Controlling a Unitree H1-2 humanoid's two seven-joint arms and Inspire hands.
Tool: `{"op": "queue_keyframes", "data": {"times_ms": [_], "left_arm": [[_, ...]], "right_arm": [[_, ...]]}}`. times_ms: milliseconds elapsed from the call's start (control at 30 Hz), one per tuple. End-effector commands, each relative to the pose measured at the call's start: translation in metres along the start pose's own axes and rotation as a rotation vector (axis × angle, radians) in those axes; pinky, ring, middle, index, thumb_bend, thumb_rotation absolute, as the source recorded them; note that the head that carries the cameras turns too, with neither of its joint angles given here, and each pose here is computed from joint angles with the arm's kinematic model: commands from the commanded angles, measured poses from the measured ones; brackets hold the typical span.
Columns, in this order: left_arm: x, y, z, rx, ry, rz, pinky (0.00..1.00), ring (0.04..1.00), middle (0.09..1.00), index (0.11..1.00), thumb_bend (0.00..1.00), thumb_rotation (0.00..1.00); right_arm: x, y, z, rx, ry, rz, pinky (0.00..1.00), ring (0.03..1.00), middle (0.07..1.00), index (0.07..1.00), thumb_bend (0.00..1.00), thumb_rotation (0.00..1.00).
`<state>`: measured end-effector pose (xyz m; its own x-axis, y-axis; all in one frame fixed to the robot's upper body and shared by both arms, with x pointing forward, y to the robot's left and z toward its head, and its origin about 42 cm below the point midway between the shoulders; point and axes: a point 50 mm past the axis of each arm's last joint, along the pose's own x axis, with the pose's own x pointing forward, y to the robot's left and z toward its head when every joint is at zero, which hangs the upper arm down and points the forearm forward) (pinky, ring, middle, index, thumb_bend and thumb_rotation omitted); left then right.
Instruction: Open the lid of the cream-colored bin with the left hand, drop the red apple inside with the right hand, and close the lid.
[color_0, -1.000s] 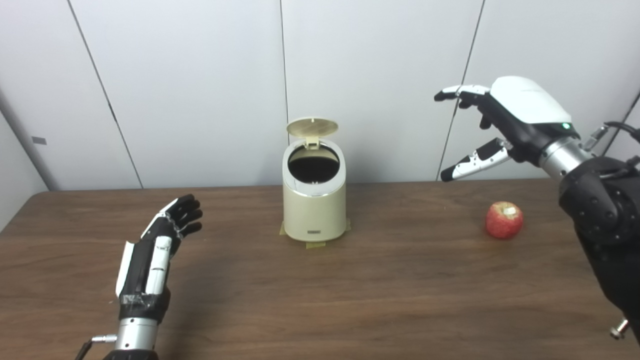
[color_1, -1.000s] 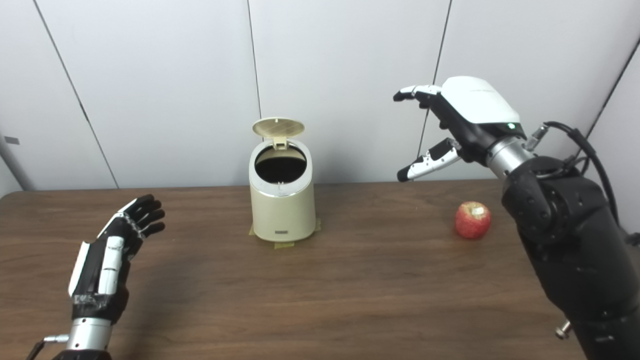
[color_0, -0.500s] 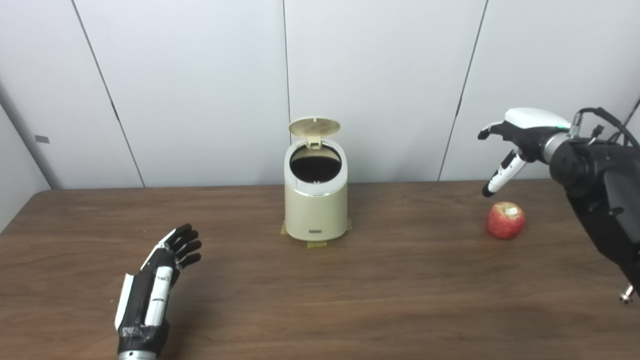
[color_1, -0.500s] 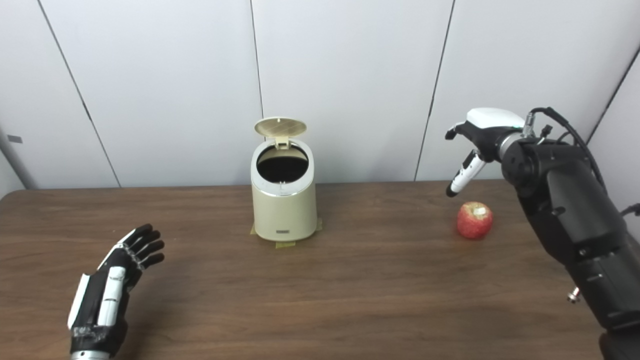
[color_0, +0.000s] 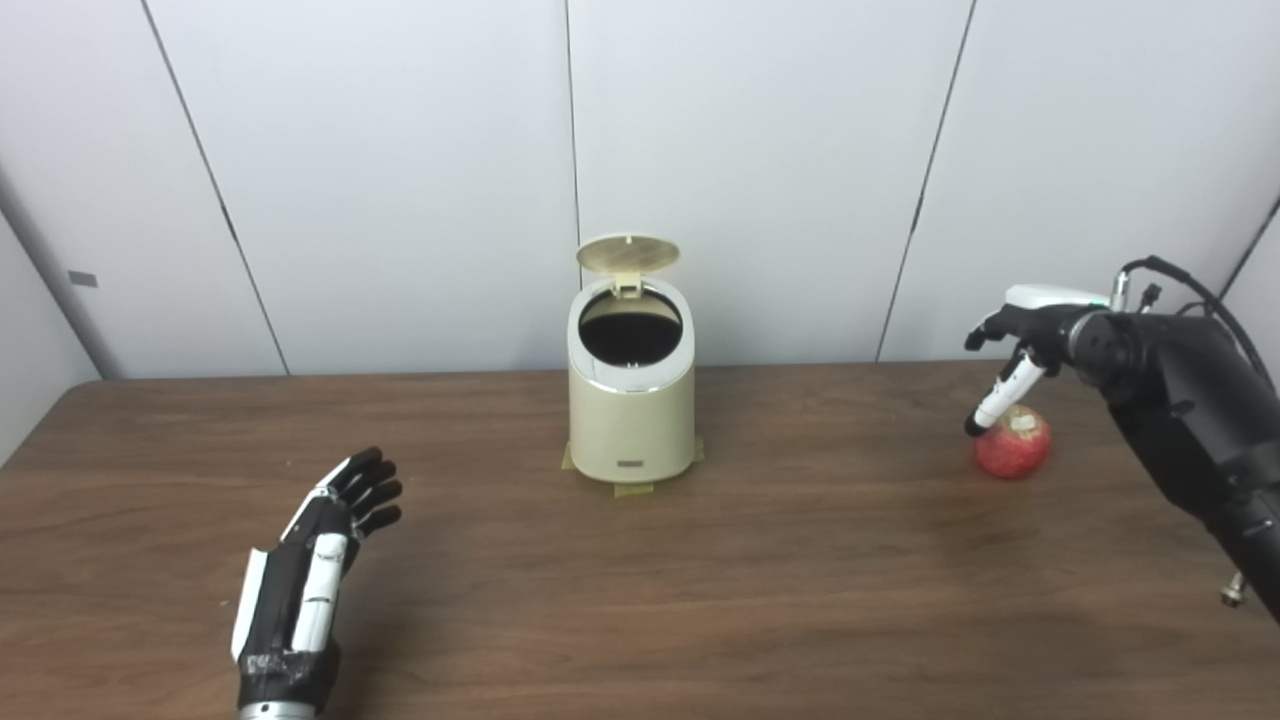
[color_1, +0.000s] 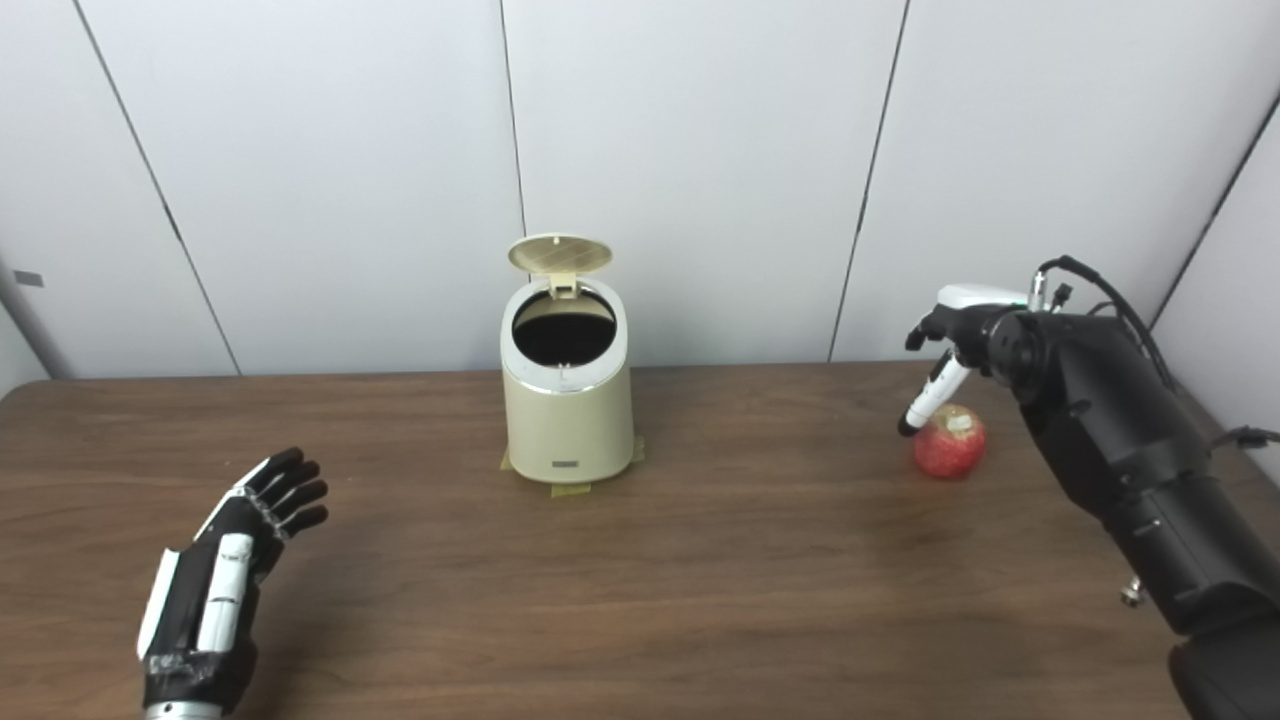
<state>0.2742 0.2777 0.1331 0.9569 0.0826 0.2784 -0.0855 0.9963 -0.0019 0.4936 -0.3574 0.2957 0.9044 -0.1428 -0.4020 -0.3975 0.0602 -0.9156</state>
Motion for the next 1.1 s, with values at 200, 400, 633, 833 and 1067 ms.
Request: {"op": "queue_keyframes", "data": {"times_ms": [200,400,633,833,1067], "left_arm": [[0.013,-0.001,0.022,0.004,-0.095,0.022,0.78,0.813,0.825,0.829,0.63,0.83],[0.013,0.001,0.023,0.006,-0.096,0.019,0.76,0.805,0.818,0.822,0.65,0.85],[0.011,0.002,0.028,-0.005,-0.097,0.014,0.76,0.808,0.826,0.824,0.61,0.84],[0.012,0.006,0.026,0.002,-0.084,0.007,0.75,0.825,0.832,0.821,0.65,0.82],[0.012,0.006,0.029,-0.010,-0.089,0.010,0.72,0.813,0.830,0.821,0.63,0.81]], "right_arm": [[-0.008,-0.018,-0.008,0.066,-0.003,-0.095,0.66,0.820,0.905,0.865,0.90,0.26],[0.000,0.000,-0.014,0.010,-0.009,-0.089,0.67,0.817,0.904,0.844,0.88,0.25],[0.005,0.021,-0.019,-0.042,0.017,-0.058,0.69,0.845,0.916,0.840,0.93,0.29],[-0.001,0.032,-0.013,-0.105,0.061,-0.026,0.72,0.865,0.899,0.856,0.92,0.25],[0.004,0.047,-0.016,-0.116,0.087,0.006,0.60,0.812,0.870,0.851,0.91,0.18]]}}
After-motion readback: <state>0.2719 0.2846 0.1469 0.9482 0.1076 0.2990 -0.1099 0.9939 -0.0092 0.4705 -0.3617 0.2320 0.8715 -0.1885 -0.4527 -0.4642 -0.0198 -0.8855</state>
